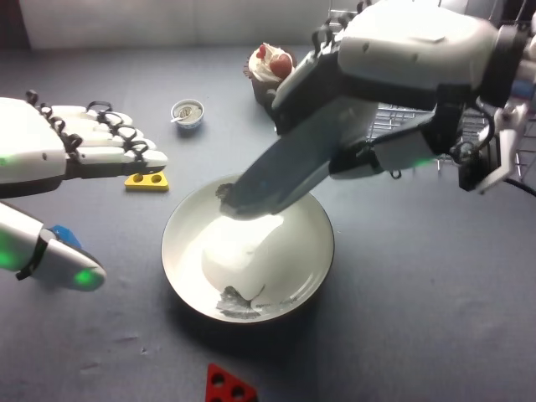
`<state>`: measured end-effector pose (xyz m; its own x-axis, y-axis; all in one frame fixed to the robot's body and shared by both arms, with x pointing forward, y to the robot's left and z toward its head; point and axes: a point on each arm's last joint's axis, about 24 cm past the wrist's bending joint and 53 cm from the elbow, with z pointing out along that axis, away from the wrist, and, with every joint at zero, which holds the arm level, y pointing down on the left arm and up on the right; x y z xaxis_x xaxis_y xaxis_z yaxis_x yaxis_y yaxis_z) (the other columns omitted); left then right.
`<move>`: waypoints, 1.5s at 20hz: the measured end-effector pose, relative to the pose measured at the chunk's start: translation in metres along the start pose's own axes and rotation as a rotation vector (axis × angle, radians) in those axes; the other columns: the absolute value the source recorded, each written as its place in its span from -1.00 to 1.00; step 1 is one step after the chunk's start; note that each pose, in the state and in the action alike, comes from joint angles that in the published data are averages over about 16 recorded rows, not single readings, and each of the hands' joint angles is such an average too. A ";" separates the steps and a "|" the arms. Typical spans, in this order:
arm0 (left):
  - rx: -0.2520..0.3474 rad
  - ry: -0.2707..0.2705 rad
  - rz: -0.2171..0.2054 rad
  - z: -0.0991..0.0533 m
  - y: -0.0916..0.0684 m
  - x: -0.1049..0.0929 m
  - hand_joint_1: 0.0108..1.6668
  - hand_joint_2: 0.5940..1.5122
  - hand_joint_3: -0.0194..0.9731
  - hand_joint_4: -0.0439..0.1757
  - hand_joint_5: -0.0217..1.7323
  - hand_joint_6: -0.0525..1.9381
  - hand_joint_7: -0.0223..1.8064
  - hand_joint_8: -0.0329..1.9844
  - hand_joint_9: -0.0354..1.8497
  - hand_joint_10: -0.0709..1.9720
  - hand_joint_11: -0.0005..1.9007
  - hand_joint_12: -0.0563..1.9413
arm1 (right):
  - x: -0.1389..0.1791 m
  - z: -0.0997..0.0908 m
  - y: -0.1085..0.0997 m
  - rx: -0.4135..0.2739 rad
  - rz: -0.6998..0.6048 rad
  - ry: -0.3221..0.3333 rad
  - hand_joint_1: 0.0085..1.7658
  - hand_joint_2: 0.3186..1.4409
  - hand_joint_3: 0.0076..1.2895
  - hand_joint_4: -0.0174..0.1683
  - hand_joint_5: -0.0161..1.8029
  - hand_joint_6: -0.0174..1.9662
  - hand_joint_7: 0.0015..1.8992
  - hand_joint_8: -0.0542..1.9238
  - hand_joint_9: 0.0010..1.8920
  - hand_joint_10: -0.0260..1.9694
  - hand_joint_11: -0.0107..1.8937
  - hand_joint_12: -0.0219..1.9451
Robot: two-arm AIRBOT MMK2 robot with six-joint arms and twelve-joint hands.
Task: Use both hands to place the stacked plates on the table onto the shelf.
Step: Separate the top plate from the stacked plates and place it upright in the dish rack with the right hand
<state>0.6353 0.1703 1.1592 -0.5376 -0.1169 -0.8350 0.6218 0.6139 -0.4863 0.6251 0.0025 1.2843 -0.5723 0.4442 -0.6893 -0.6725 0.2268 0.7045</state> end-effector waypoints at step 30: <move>-0.029 0.052 0.068 -0.016 0.015 0.008 -0.86 -0.18 -0.97 -0.60 -0.95 -0.94 -0.93 -0.95 -0.92 -0.92 -0.97 -0.94 | -0.189 -0.064 -0.075 0.121 0.714 -0.473 0.68 0.12 -0.99 -0.90 -0.01 0.05 0.11 -0.32 0.14 -0.20 0.01 0.44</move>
<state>0.6313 0.1912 1.1498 -0.5240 -0.0332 -0.8511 0.6420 0.6412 -0.4203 0.7533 -0.1542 1.3507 -0.5653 0.8235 0.0486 -0.1571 -0.1652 0.9737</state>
